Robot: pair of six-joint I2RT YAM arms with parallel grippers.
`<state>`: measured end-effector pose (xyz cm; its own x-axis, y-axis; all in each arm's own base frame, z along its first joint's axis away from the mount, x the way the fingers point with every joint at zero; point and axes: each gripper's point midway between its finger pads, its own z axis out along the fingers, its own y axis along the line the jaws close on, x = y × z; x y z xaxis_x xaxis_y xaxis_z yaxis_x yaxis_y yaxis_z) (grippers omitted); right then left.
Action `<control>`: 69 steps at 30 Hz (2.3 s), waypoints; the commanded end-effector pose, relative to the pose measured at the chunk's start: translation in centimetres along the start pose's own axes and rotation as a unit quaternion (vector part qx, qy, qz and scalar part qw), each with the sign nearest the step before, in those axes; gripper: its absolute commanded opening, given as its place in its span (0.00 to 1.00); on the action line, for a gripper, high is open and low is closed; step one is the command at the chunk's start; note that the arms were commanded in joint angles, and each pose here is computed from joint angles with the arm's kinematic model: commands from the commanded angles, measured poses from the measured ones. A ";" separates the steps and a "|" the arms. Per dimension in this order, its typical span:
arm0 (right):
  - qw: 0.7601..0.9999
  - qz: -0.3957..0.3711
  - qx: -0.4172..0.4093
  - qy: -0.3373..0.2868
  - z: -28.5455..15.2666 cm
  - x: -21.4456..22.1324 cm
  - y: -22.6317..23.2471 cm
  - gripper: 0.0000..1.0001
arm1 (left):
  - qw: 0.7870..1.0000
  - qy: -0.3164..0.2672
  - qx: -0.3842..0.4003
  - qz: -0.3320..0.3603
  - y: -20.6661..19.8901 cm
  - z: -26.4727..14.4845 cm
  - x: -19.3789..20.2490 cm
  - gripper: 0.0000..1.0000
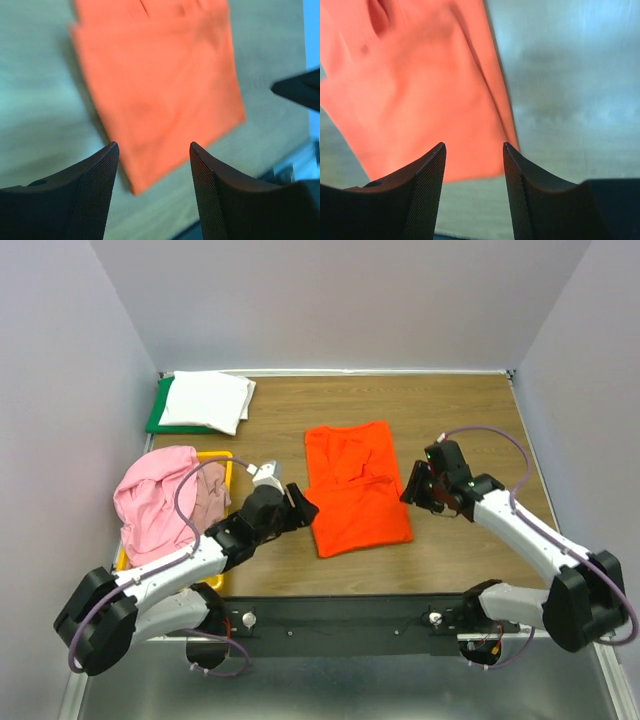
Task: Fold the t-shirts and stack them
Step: Fold the tshirt
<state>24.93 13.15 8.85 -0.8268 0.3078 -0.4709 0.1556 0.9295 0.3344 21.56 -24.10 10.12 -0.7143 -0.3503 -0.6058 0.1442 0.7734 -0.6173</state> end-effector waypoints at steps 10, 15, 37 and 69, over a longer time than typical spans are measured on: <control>0.995 -0.082 -0.015 -0.061 7.9 -9.4 3.7 0.52 | 0.994 -0.043 -0.066 0.077 4.8 4.9 -6.9 0.59; 0.994 -0.091 -0.038 -0.053 9.8 -9.9 4.4 0.50 | 0.994 -0.038 -0.065 0.079 5.5 5.9 -7.2 0.57; 0.994 -0.097 -0.056 0.002 11.9 -7.1 3.8 0.49 | 0.997 0.008 -0.045 0.067 6.1 8.9 -5.0 0.52; 0.993 -0.088 -0.071 -0.038 7.9 -8.2 4.5 0.00 | 0.996 -0.020 0.031 0.084 2.1 8.9 -7.2 0.00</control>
<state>37.27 17.11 6.64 -0.8049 0.1411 -0.5765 -0.0885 0.9319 0.3517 32.79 -23.85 5.98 -0.6909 -0.2274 -0.6862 0.2337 0.8280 -0.5097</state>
